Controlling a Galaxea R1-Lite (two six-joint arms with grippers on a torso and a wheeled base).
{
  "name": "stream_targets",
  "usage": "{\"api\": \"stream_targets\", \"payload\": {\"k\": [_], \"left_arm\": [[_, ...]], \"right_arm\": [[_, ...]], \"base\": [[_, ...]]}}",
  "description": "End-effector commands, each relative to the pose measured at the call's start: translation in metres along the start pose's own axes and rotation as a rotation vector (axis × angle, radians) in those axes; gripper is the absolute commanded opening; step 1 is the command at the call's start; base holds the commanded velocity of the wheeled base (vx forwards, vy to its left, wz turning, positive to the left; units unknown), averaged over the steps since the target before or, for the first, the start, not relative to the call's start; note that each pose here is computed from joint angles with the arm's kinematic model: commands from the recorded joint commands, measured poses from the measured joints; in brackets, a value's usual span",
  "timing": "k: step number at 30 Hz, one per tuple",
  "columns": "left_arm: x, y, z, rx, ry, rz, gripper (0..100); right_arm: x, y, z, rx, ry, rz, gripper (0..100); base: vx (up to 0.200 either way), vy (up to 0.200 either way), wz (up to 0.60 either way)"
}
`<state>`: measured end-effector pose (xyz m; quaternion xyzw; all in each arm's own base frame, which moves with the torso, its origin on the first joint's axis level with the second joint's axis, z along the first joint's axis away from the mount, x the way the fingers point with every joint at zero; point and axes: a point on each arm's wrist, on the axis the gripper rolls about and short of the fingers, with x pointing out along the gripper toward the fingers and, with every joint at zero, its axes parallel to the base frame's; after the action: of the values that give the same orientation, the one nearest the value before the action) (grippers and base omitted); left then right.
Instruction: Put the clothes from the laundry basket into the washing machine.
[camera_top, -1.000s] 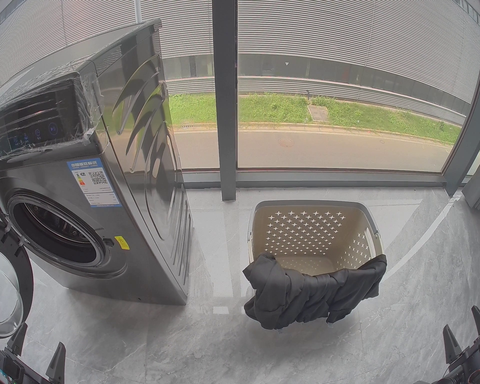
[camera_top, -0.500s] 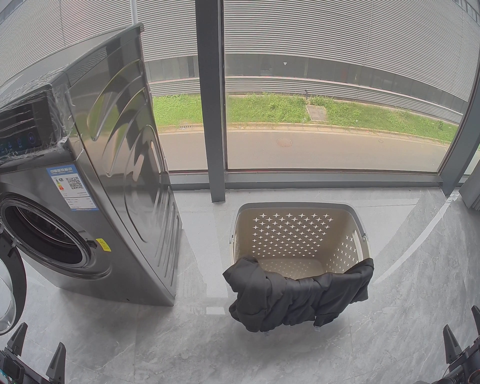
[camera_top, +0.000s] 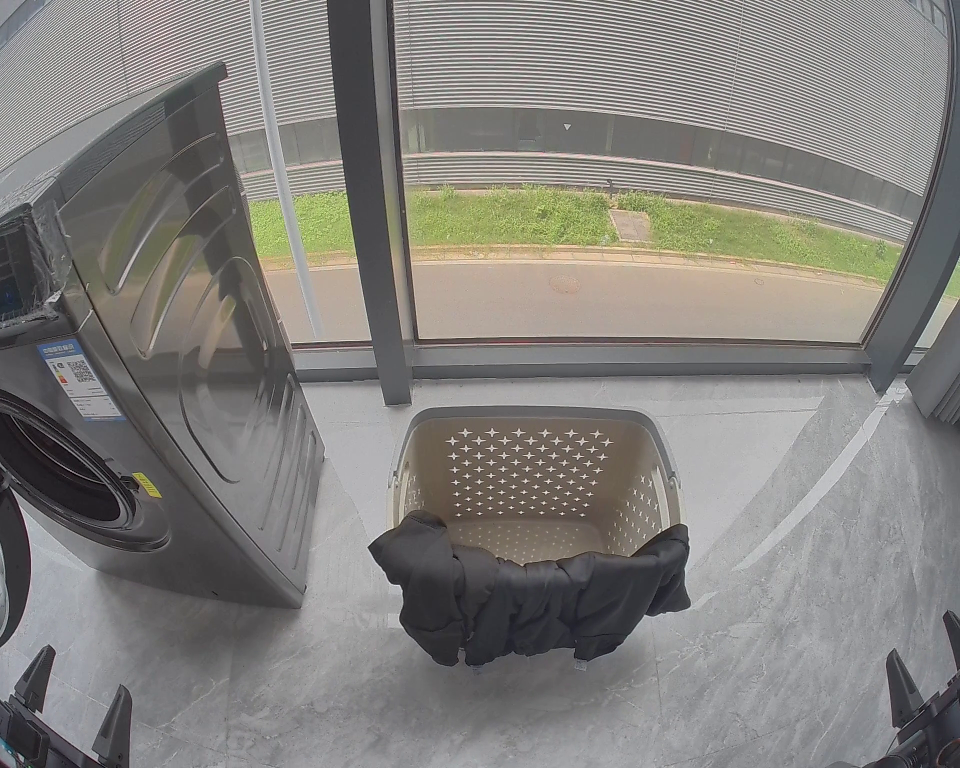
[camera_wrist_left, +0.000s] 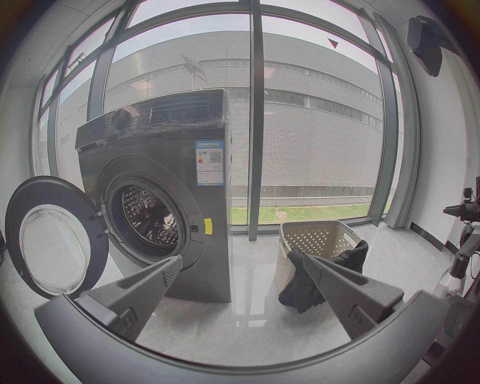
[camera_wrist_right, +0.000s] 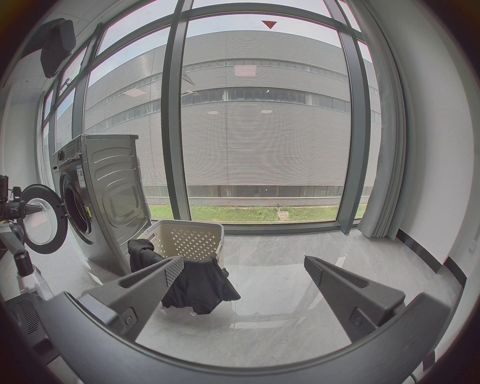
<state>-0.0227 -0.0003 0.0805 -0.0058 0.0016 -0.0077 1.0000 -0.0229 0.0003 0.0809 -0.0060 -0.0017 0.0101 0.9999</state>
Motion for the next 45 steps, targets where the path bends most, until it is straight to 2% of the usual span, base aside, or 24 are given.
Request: {"api": "stream_targets", "payload": {"k": [1, 11, 19, 23, 27, 29, 32, 35, 38, 41, 45], "left_arm": [[0.0002, 0.0001, -0.0053, 0.001, 0.003, 0.000, 100], [0.0002, 0.0001, -0.0053, -0.001, 0.003, 0.000, 100], [0.0001, 0.0002, -0.0053, 0.011, 0.001, 0.006, 100], [0.0002, 0.0000, -0.0054, 0.004, 0.004, -0.002, 100], [-0.0001, -0.0001, -0.0050, 0.025, 0.001, -0.005, 100], [-0.0001, -0.0001, -0.0050, 0.024, 0.001, -0.008, 100], [0.0001, 0.0002, -0.0055, 0.007, 0.003, 0.006, 100], [0.0001, 0.0002, -0.0055, 0.005, 0.003, 0.006, 100], [0.0001, 0.0002, -0.0055, 0.016, 0.003, 0.011, 100], [0.0000, 0.0004, -0.0052, -0.010, 0.004, 0.014, 100], [0.0000, 0.0003, -0.0055, 0.010, 0.003, 0.014, 100]], "right_arm": [[0.0001, 0.0001, -0.0053, 0.000, 0.002, 0.000, 100], [0.0001, 0.0001, -0.0053, 0.000, 0.002, 0.000, 100], [0.0001, 0.0000, -0.0053, 0.000, 0.002, 0.001, 100], [0.0001, 0.0000, -0.0053, 0.000, 0.002, 0.001, 100], [0.0001, 0.0001, -0.0053, 0.000, 0.002, 0.000, 100], [0.0001, 0.0001, -0.0053, 0.001, 0.002, 0.000, 100], [0.0001, 0.0000, -0.0053, 0.000, 0.002, 0.001, 100], [0.0001, 0.0001, -0.0053, 0.000, 0.002, 0.000, 100], [0.0001, 0.0001, -0.0053, 0.000, 0.002, 0.000, 100], [0.0001, 0.0000, -0.0053, 0.000, 0.002, 0.001, 100], [0.0001, 0.0001, -0.0053, 0.000, 0.002, 0.000, 100]], "base": [[0.000, 0.000, 0.00], [0.000, 0.000, 0.00], [0.000, 0.000, 0.00], [0.000, 0.000, 0.00], [0.000, 0.000, 0.00], [0.000, 0.000, 0.00], [0.000, 0.000, 0.00], [0.000, 0.000, 0.00], [0.000, 0.000, 0.00], [0.000, 0.000, 0.00], [0.000, 0.000, 0.00]]}}
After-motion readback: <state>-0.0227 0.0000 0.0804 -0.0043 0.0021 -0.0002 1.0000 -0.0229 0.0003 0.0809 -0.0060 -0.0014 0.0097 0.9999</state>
